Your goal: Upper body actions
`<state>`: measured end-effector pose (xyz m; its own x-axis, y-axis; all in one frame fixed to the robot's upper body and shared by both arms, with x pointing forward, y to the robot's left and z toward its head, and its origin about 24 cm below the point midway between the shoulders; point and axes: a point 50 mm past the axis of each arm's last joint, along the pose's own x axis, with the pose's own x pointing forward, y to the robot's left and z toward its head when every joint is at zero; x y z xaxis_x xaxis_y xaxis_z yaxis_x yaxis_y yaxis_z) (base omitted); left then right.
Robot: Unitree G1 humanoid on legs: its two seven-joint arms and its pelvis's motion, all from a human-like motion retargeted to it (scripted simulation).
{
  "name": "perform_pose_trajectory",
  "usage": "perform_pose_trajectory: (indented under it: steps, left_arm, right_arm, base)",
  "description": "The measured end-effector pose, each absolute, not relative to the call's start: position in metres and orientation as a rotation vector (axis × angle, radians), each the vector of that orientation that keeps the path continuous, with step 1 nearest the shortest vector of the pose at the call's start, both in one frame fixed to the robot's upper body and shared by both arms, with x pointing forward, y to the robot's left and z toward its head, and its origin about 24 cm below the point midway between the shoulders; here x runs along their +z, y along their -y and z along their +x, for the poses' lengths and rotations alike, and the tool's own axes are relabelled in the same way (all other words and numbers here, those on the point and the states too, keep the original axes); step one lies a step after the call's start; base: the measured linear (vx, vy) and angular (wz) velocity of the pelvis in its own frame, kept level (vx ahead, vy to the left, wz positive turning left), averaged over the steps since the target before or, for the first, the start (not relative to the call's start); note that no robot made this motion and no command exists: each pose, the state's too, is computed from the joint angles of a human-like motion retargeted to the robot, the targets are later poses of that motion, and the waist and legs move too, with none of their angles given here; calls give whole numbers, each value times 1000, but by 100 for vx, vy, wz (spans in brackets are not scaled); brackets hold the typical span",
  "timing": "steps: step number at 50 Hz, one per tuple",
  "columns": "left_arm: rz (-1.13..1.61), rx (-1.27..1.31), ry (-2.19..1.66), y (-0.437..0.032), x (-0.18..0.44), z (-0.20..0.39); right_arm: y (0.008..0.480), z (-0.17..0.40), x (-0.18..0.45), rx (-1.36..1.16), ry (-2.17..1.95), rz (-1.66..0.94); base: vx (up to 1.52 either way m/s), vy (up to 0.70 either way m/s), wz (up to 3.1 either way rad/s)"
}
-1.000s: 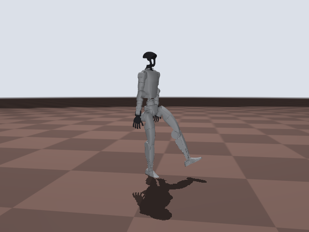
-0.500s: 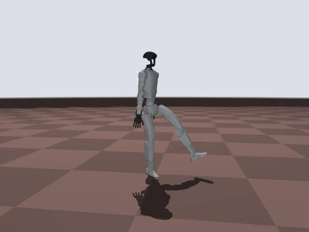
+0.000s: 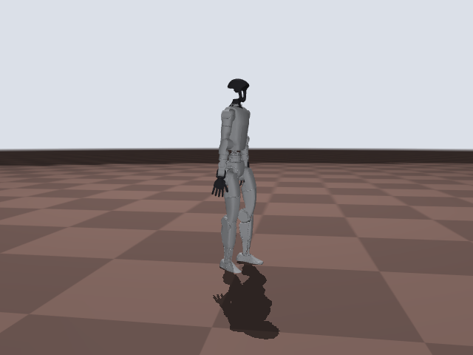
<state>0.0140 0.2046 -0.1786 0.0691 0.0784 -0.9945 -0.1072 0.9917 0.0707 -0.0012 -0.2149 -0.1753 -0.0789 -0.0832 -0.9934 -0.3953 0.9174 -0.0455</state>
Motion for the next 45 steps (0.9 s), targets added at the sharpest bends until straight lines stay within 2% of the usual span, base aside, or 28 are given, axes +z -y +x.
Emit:
perform_pose_trajectory:
  steps: [8,16,20,25,30,39,45]
  left_arm:
    - [-81,126,-1616,-195,-179,-24]
    - [-170,216,-1725,-194,-174,-60]
    - [-231,277,-1752,-195,-172,-68]
    - [-182,303,-1798,-211,-168,-70]
    - [-78,223,-1759,-225,-169,-42]
    - [26,152,-1406,-228,-168,77]
    - [27,110,-1319,-213,-166,100]
  right_arm:
    - [215,15,-176,289,-1592,-399]
    - [220,11,-174,304,-1597,-412]
    - [226,9,-173,331,-1611,-477]
    - [229,9,-173,451,-1576,-655]
    - [240,-5,-170,399,-1581,-738]
    - [238,-69,-162,79,-1850,-244]
    - [227,-94,-159,89,-1943,-193]
  base:
    - [43,-1,-4]
    - [57,9,-20]
    - [53,12,-12]
    - [38,0,6]
    - [13,-5,82]
    - [-8,26,111]
    - [6,2,52]
